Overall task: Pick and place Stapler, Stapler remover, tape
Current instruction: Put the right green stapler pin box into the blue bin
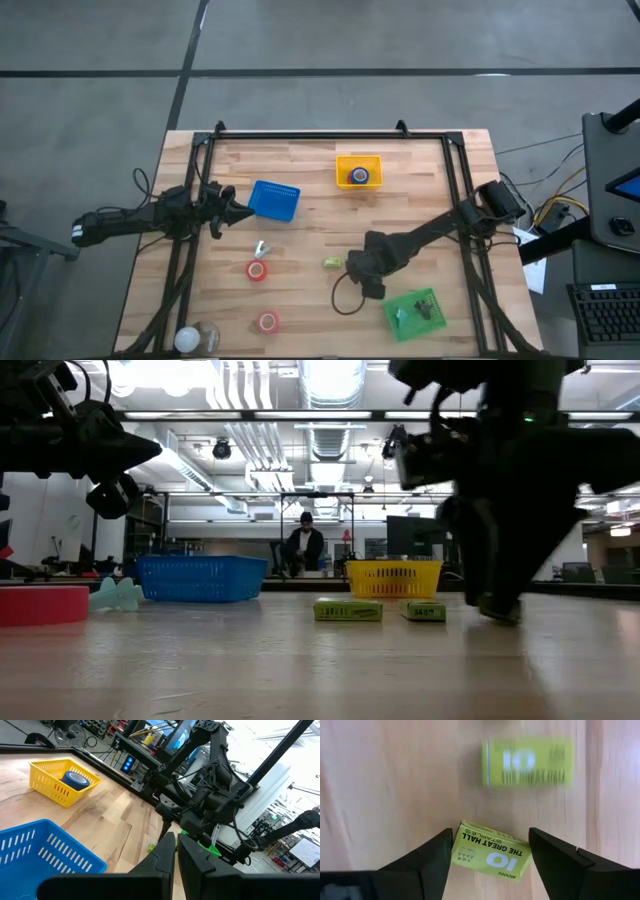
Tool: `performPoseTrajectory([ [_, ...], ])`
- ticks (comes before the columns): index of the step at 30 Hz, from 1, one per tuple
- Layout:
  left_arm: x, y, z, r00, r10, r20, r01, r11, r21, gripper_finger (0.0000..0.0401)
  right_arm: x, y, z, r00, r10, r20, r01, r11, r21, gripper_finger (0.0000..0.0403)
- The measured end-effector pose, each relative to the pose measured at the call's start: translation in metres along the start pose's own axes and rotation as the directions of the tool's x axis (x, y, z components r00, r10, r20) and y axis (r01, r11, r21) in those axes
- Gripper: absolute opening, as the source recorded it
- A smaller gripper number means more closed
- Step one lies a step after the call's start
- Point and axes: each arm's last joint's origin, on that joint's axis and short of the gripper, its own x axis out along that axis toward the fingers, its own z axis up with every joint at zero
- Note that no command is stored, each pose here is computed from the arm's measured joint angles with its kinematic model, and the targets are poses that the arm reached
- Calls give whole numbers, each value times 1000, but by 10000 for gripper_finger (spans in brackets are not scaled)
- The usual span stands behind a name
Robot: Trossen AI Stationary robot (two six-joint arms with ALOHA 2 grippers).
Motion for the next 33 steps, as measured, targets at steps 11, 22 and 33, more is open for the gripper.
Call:
performPoseTrajectory([
  [11, 0, 0, 0, 1000, 0, 0, 0, 1000, 0, 23, 0, -10, 21, 989, 57, 134, -52, 998, -40, 265],
  [22, 0, 0, 0, 1000, 0, 0, 0, 1000, 0, 23, -2, -10, 23, 985, 71, 156, -64, 997, -48, 332],
  [33, 0, 0, 0, 1000, 0, 1, 0, 1000, 0, 23, -10, -5, 28, 983, 91, 159, -71, 989, -132, 346],
])
